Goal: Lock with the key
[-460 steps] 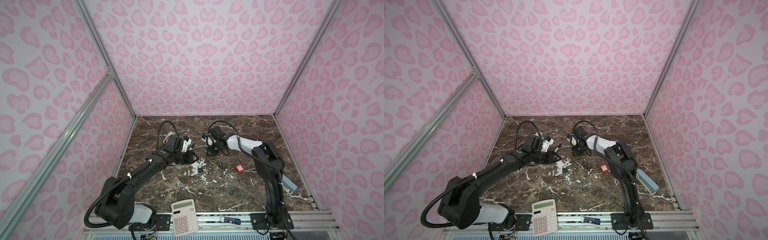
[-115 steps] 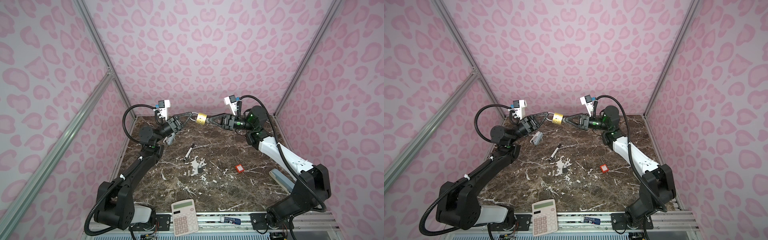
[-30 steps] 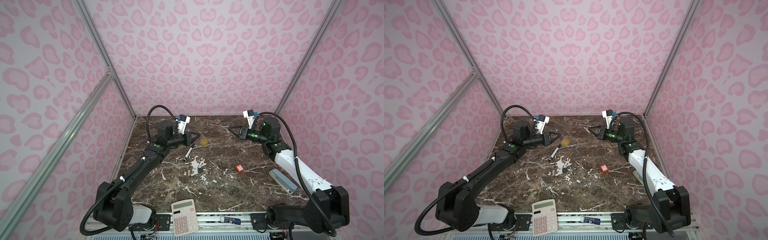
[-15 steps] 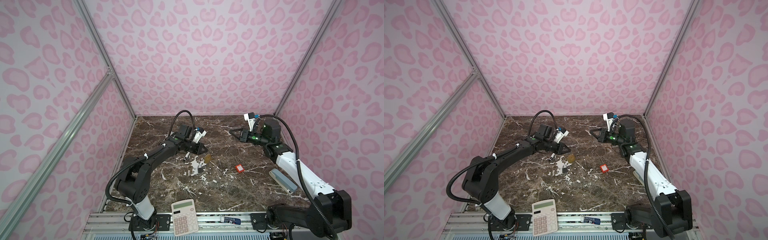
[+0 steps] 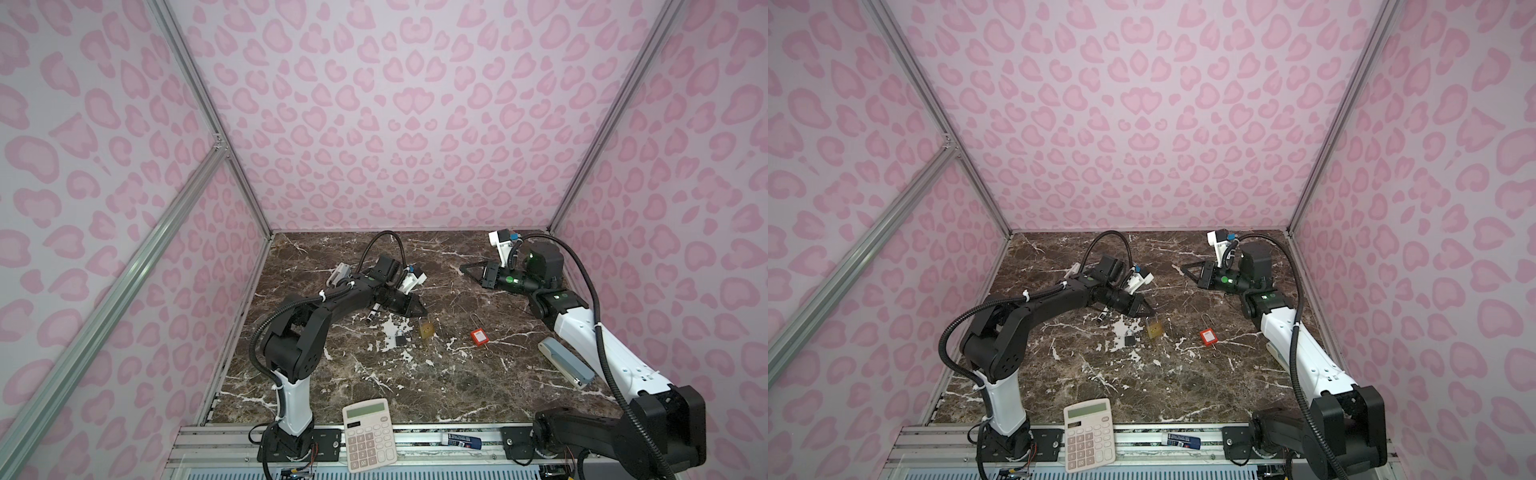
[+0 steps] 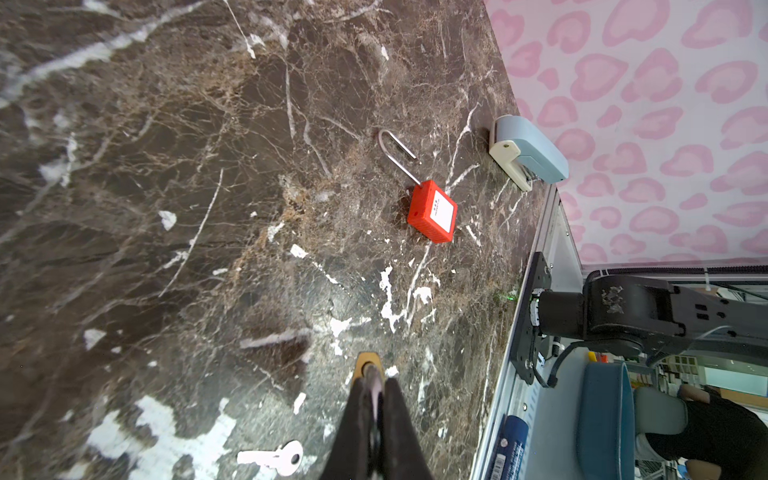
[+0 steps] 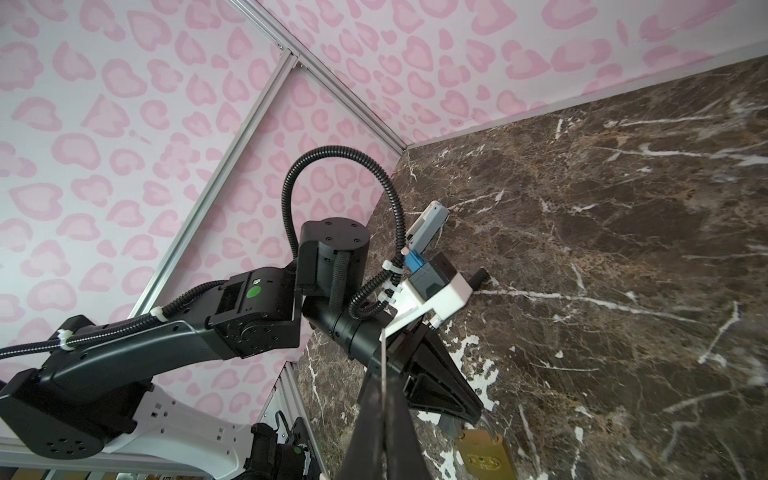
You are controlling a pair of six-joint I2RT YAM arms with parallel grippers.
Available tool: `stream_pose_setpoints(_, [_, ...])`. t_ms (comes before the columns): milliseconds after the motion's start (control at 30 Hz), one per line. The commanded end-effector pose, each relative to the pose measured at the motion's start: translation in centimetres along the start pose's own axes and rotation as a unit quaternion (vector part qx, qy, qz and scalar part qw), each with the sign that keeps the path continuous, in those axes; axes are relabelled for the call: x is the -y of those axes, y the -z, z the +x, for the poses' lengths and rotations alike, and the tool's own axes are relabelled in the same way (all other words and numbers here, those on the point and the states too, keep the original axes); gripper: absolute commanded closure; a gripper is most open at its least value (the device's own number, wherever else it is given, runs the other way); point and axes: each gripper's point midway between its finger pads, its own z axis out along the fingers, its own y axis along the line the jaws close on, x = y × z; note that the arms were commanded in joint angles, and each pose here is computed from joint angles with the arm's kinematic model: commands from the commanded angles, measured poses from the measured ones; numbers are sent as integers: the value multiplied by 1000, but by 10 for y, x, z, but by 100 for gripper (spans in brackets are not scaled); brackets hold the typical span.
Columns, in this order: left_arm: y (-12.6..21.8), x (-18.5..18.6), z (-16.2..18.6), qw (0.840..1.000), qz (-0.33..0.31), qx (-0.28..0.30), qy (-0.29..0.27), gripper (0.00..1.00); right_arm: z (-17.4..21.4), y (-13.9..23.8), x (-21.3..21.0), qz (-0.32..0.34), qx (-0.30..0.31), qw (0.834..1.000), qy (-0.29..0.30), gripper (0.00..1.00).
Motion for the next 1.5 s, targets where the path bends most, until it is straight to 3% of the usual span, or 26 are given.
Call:
stream_pose_setpoints(0, [-5,6,-3,999,30,0,-10,97,1,-1,-4,-12,-5,1000,2,100])
stream_pose_setpoints(967, [-24,-29,9,999,9,-42,1,97,4,-2,-5,-21,-11,1000,-6,100])
stream_pose_setpoints(1467, [-26,-35,8,998,10,-57,-1,85,11,0,-3,-20,-15,1000,-10,100])
